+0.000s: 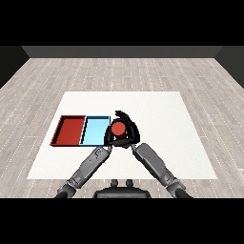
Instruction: Pick the red can and put it in the red box
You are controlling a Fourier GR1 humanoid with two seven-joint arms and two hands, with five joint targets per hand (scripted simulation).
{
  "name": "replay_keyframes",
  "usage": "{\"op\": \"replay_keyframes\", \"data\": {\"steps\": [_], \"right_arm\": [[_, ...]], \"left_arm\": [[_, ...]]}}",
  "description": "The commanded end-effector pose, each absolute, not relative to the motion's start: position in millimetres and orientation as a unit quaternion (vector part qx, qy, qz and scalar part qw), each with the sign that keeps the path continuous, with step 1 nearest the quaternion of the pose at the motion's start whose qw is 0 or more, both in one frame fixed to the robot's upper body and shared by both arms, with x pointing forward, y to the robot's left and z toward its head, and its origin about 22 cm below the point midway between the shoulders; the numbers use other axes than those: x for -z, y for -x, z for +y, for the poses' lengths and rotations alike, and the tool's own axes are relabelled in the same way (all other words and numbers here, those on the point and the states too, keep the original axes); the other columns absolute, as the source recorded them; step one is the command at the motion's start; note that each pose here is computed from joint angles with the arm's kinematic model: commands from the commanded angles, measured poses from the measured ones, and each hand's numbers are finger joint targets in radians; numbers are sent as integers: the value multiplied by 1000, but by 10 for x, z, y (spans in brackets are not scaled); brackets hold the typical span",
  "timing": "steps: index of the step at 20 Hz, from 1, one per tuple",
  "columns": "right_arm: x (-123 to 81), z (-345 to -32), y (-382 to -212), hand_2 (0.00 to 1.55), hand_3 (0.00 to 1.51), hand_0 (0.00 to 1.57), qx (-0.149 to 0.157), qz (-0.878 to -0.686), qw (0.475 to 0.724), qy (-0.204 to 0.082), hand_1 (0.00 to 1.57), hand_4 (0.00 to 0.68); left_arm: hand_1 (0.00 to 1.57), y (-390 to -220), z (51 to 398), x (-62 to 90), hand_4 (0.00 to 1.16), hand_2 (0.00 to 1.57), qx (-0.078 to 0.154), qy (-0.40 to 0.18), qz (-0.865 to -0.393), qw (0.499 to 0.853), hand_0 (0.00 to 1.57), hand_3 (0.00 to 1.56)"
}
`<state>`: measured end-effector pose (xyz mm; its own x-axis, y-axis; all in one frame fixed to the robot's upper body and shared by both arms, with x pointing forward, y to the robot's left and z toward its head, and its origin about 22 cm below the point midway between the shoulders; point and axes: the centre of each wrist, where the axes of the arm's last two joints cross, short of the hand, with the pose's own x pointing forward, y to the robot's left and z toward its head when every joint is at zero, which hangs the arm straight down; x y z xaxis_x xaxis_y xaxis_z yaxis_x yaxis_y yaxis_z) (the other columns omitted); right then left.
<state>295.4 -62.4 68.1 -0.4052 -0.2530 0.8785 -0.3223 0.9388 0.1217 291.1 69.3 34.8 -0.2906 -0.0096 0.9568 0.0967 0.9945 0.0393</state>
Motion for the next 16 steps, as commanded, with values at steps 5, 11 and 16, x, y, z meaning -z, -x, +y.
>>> {"op": "replay_keyframes", "data": {"steps": [5, 11, 16], "right_arm": [[-857, -968, -3022, 0, 0, 0, -43, -859, 492, -132, 0, 0], [-1101, -1105, -2928, 0, 0, 0, 2, -883, 453, -123, 0, 0], [-1443, -1605, -2801, 0, 0, 0, 23, -906, 414, -83, 0, 0]], "left_arm": [[1571, -2870, 781, -304, 1148, 1571, 63, 29, -789, 610, 1571, 1489], [1571, -2852, 893, -58, 1135, 1571, 43, 35, -777, 627, 1571, 1486], [1571, -2880, 1040, -127, 1117, 1554, 38, 8, -788, 614, 1571, 1453]]}}
